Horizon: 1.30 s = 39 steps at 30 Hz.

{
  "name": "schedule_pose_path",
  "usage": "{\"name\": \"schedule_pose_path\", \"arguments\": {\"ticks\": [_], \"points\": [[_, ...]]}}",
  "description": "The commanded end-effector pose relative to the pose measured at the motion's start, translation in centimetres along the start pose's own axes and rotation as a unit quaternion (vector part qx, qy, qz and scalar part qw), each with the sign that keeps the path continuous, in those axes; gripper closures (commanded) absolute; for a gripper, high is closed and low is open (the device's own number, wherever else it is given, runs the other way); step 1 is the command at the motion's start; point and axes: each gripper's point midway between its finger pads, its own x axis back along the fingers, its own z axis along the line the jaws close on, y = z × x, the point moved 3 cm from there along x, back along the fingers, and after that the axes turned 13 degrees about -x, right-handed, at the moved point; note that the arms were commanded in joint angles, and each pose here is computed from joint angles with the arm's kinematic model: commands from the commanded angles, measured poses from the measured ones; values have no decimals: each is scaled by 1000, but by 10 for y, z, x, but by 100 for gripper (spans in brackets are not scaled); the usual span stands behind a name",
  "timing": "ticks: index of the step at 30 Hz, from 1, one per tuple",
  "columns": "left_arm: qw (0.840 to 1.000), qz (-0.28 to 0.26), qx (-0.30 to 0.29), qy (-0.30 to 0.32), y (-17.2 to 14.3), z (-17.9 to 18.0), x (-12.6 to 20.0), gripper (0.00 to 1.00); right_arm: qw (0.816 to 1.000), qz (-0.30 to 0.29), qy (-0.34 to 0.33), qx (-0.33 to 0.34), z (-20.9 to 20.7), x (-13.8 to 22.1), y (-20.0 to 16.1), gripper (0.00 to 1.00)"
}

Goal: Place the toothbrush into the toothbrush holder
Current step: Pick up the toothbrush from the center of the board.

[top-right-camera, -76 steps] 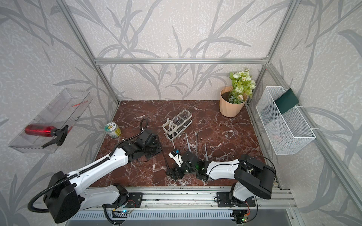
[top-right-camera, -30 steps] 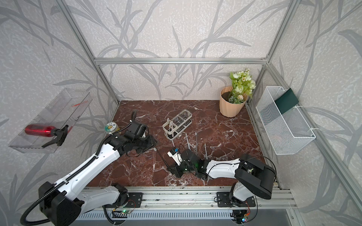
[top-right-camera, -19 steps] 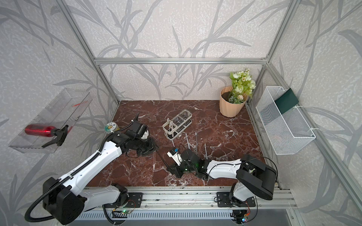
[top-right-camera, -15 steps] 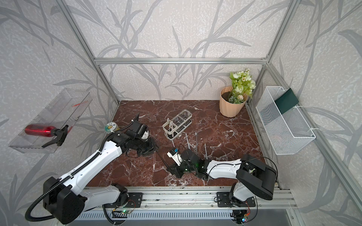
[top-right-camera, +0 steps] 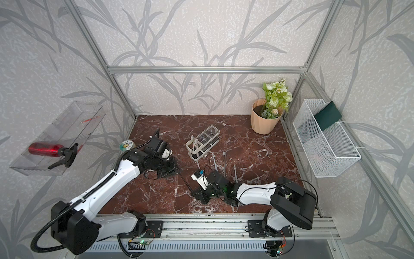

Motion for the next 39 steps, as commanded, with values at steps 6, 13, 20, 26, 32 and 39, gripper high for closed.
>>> {"name": "schedule_pose_path", "arguments": {"ticks": [6, 13, 20, 26, 32, 39], "points": [[1000, 5, 8, -13, 0, 0, -5, 89, 1000, -3, 11, 12, 7, 5, 0, 100], [1000, -3, 4, -14, 2, -1, -2, 100, 1000, -10, 6, 15, 7, 8, 2, 99], [999, -37, -26, 28, 18, -3, 23, 100, 998, -53, -24, 28, 4, 25, 11, 50], [989, -120, -67, 49, 51, -25, 66, 100, 987, -137, -76, 39, -5, 58, 24, 29], [974, -186, -113, 63, 86, -57, 100, 100, 970, -204, -125, 32, -18, 88, 31, 14], [951, -232, -176, 101, 122, -97, 122, 100, 967, -218, -130, 23, -21, 96, 32, 8]]}}
